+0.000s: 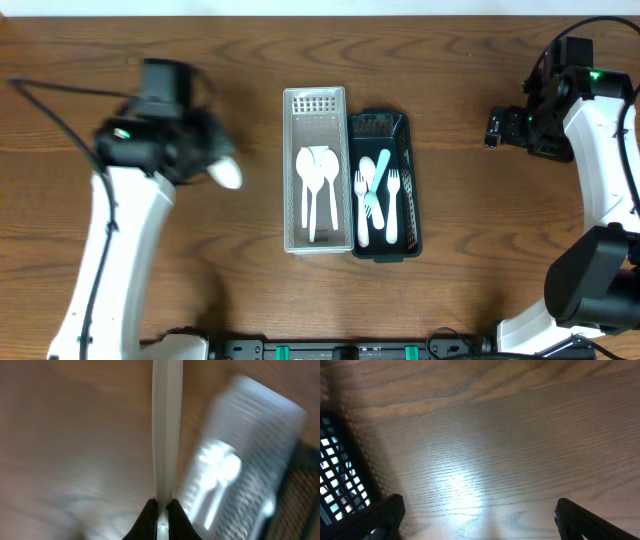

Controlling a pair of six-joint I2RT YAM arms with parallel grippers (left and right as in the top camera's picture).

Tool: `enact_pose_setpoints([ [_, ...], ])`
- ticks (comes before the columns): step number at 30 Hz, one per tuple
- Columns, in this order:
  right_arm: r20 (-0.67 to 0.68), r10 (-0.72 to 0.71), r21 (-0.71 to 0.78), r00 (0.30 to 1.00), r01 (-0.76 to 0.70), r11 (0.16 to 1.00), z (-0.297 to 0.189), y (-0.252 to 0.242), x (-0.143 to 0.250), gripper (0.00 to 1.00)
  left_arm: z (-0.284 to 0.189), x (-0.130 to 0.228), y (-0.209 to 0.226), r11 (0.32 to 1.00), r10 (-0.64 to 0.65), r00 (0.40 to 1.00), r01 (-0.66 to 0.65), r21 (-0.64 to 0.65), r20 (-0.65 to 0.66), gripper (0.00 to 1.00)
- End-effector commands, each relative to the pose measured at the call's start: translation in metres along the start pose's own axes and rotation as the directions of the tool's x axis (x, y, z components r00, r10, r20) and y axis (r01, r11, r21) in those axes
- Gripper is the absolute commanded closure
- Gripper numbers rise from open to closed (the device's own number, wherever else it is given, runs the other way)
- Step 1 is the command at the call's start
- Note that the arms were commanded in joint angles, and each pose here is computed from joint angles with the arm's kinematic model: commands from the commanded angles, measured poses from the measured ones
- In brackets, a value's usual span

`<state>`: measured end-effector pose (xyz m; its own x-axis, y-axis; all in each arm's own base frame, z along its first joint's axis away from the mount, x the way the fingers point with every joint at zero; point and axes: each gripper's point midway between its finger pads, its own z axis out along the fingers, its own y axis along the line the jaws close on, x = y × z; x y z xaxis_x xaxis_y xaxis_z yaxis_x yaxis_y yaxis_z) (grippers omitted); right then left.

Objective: Pack container
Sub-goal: 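Carry the spoon into the grey basket and release it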

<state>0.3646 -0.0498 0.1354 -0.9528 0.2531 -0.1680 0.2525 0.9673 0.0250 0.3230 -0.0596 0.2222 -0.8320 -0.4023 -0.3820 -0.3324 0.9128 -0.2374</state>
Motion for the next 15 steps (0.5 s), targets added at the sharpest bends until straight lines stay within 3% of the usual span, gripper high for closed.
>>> enact_pose_setpoints([
  [1, -0.01, -0.031, -0.004, 0.999, 0.031, 1.0, 0.004, 0.003, 0.001, 0.01, -0.001, 0.018, -0.034, 0.986, 0.167, 0.986, -0.167, 0.015, 0.015, 0.94],
  [2, -0.008, -0.03, -0.004, 1.0, 0.03, 1.0, 0.004, 0.003, 0.001, 0.01, 0.003, 0.029, -0.051, 0.968, 0.249, 0.968, -0.249, 0.033, 0.009, 0.94],
  [6, 0.001, -0.03, -0.005, 1.0, 0.03, 1.0, 0.004, 0.003, -0.002, 0.01, 0.021, 0.054, -0.078, 0.934, 0.355, 0.934, -0.353, 0.049, -0.032, 0.94],
  [15, 0.009, -0.03, -0.005, 0.999, 0.031, 1.0, 0.004, 0.003, -0.003, 0.01, 0.102, 0.087, -0.084, 0.9, 0.421, 0.88, -0.436, -0.024, -0.22, 0.94],
])
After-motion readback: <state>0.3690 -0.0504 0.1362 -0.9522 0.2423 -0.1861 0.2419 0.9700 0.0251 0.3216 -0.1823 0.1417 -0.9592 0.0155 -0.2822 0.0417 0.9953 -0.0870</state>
